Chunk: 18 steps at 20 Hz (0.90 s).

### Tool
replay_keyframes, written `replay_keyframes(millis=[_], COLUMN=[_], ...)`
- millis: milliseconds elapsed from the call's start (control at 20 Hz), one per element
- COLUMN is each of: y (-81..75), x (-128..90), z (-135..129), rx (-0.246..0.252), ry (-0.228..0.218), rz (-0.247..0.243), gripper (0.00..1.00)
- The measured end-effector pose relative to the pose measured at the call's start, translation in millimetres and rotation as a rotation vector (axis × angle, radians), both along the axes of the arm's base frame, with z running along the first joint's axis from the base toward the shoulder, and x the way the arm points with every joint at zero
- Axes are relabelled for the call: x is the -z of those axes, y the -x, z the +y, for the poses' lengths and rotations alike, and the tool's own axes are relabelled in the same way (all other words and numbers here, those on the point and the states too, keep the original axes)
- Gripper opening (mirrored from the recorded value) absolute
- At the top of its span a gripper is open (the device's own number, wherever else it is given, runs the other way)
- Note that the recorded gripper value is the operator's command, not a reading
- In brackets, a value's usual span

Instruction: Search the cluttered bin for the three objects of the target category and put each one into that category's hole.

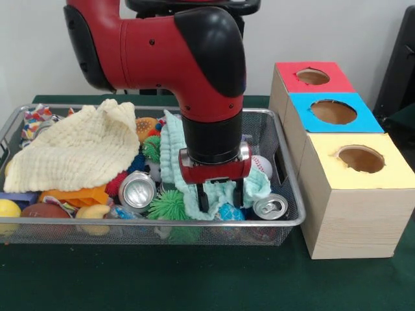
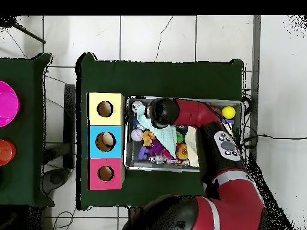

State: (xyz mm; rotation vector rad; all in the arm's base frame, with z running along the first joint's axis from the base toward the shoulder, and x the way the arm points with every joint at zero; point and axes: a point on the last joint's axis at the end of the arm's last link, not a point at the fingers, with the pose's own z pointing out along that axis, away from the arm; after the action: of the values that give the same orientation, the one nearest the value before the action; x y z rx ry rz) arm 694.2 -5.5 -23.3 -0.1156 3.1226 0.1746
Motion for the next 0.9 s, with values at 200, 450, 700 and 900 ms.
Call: replay_keyframes(millis=[200,450,700,900], y=[-0.5,1.0,5.2,9.3], x=[-5,-31,-73,-97], z=[1,0,9,24], rx=[-0.034,-0.059,-0.077,-0.102], ry=[0.014,0.041,0.056,0.069], rz=[-0.009,-0.03,-0.054,-0.069], gripper=[1.0,1.0,1.0,1.0])
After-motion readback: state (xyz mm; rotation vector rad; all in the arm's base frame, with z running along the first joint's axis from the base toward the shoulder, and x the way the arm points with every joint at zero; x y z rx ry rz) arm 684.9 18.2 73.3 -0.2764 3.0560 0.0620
